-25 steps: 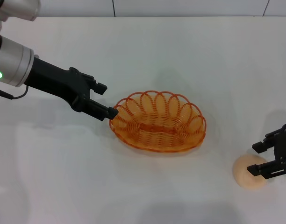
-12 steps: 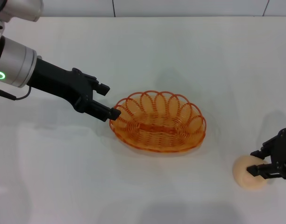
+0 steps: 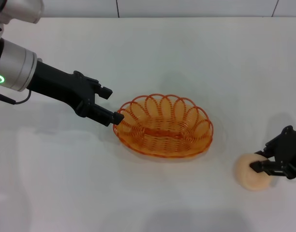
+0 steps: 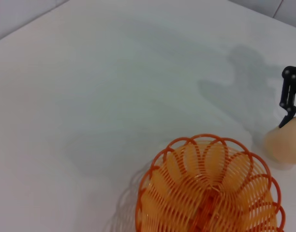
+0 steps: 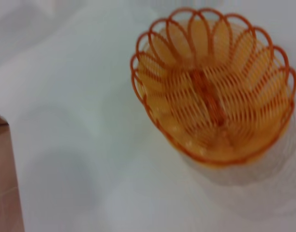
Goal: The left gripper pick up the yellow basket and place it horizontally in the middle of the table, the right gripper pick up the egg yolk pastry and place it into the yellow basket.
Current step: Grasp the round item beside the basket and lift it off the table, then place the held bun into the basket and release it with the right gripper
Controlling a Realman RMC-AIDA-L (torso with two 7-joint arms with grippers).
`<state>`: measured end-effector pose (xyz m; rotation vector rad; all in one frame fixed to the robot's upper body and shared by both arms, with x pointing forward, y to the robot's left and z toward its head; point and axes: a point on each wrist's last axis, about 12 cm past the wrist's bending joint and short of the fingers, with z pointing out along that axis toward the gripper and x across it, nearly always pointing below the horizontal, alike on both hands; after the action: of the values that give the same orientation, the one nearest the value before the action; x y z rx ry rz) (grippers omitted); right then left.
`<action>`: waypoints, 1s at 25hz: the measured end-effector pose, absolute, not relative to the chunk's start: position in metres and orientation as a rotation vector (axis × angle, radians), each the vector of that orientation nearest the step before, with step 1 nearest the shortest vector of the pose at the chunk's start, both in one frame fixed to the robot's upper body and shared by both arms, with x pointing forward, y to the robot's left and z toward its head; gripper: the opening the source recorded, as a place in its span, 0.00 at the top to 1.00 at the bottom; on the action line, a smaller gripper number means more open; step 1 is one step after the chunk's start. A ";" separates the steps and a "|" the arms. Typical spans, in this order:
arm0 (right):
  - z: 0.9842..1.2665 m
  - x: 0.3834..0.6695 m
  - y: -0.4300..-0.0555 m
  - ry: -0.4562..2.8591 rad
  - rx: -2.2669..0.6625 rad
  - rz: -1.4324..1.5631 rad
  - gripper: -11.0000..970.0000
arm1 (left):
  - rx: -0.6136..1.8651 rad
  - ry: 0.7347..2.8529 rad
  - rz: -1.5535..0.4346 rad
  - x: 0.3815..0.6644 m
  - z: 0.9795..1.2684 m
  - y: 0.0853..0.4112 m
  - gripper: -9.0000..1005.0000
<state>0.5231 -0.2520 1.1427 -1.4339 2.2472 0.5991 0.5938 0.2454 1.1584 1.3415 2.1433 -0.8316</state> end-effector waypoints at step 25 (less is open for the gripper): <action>1.176 0.554 -0.171 1.959 -1.460 0.577 0.93 | 1.344 2.120 -0.839 0.588 1.153 0.252 0.13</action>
<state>0.5536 -0.1708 1.1761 -1.4603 1.9586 0.5769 0.5882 0.2520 1.1530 1.3442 2.1198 -0.8391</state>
